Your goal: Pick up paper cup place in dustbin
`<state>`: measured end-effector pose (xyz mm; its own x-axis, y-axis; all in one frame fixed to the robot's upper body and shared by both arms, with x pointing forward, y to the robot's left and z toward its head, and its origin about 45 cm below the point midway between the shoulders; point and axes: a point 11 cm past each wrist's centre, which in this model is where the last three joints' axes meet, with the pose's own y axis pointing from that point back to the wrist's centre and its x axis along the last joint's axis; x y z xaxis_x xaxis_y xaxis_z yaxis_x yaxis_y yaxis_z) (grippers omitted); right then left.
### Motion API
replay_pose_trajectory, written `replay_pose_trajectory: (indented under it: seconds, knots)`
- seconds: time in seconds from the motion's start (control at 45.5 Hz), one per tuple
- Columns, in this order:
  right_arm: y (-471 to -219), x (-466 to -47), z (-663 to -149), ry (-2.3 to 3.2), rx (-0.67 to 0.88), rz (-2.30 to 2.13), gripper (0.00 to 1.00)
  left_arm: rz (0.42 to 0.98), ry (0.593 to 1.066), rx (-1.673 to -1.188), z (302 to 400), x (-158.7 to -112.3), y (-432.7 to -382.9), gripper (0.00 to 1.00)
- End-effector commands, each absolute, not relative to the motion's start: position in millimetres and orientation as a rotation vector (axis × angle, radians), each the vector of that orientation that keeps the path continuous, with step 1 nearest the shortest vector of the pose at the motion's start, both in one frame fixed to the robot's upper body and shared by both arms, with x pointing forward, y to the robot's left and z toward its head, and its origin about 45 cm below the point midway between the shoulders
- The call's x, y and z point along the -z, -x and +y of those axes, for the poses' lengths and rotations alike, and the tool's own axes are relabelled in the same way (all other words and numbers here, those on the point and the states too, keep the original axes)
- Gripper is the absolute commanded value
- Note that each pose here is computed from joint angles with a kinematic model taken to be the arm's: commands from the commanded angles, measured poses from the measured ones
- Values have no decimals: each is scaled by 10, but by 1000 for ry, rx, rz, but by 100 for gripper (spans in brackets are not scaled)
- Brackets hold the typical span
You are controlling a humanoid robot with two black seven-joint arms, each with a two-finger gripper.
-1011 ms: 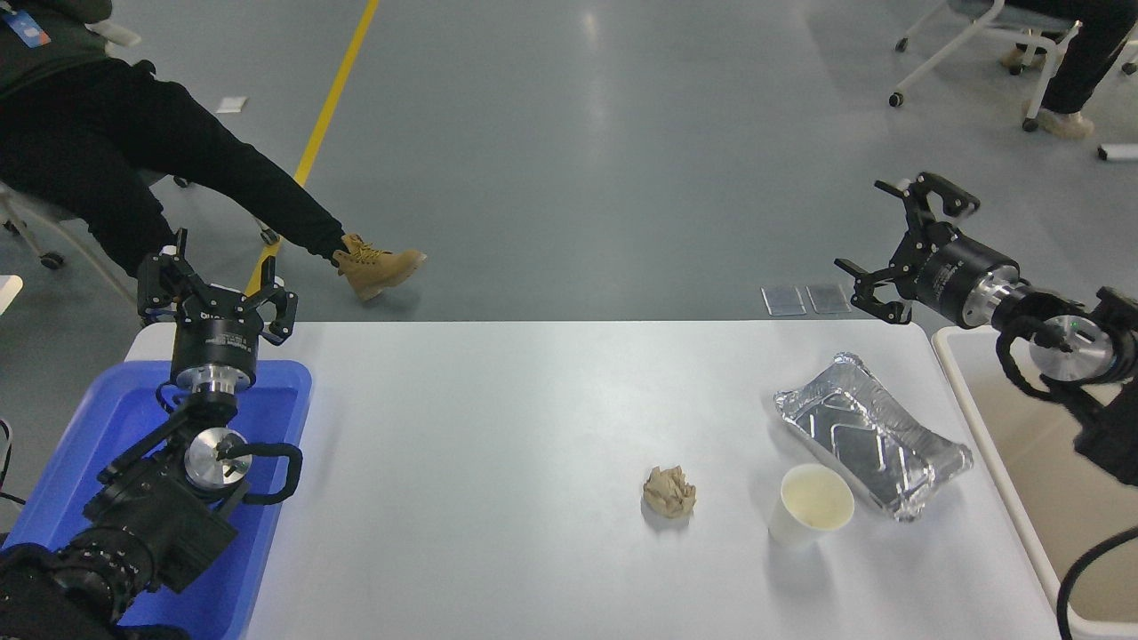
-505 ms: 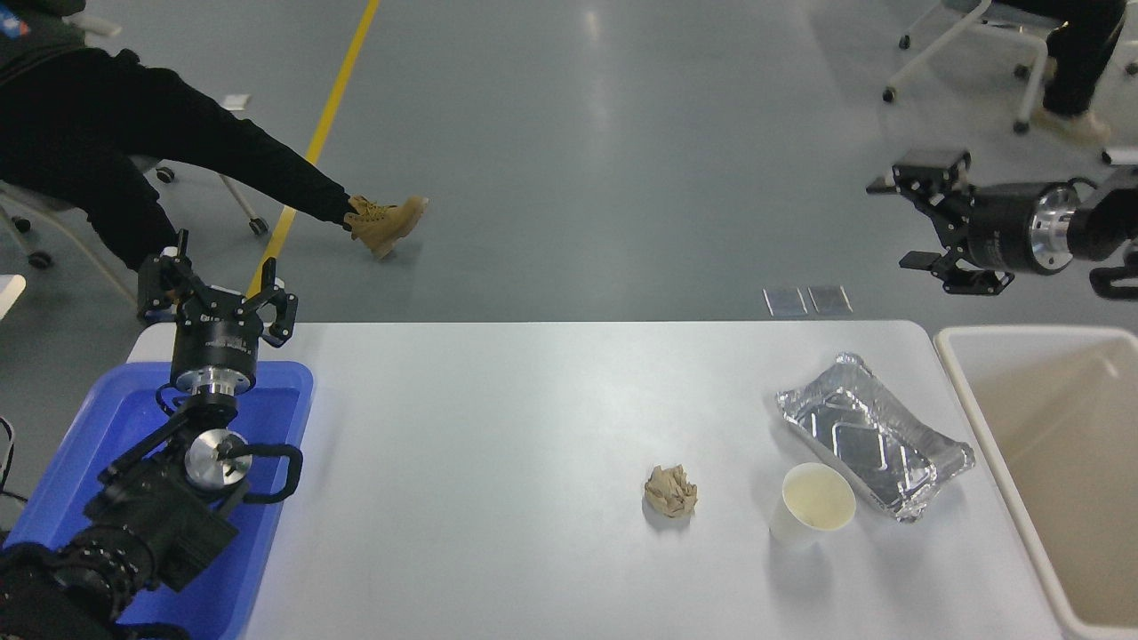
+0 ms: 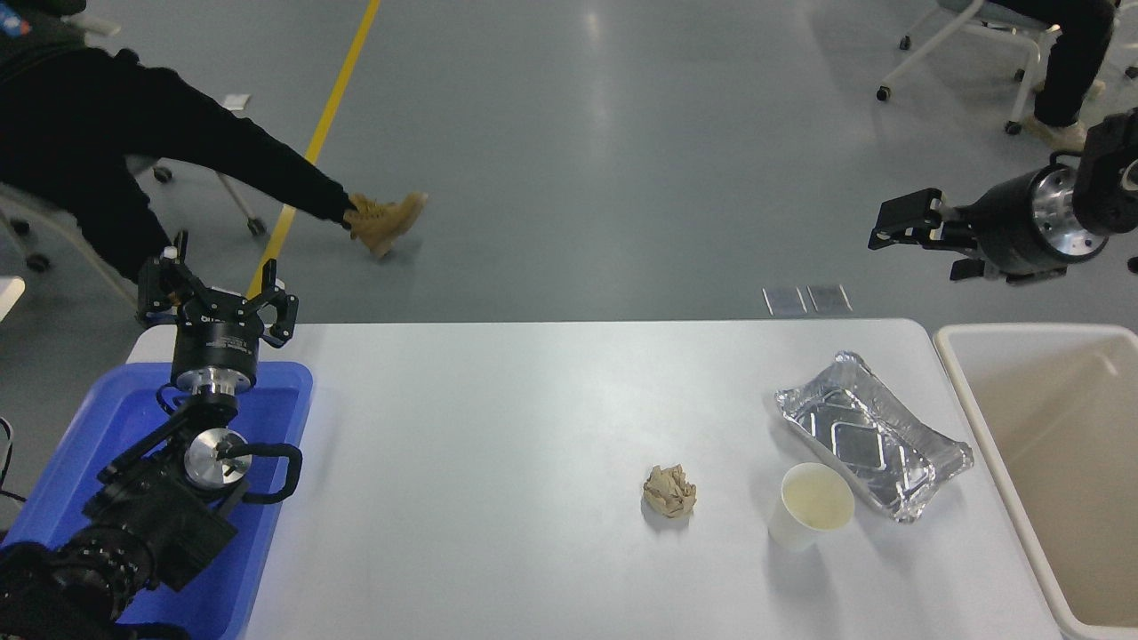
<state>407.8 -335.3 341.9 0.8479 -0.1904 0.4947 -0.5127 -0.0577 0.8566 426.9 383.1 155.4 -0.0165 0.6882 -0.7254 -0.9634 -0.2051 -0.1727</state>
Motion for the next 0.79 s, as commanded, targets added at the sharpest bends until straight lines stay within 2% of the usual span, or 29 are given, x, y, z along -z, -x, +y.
replay_pose_trajectory:
  seconds: [0.0,0.484,0.769]
  knots:
    - [-3867,-3574,-3097,-1528,-340,-368,100,441,835,-1593,3831,-1553,-4269,99]
    - [-3275,-3771,-2690,-1567,-169,-20,100,441,837,-1594,3833,-1554,-4269,99]
    - [-3226,-3752,-2530,-1587,-124,9,100,442,837,-1594,3832,-1553,-4269,99]
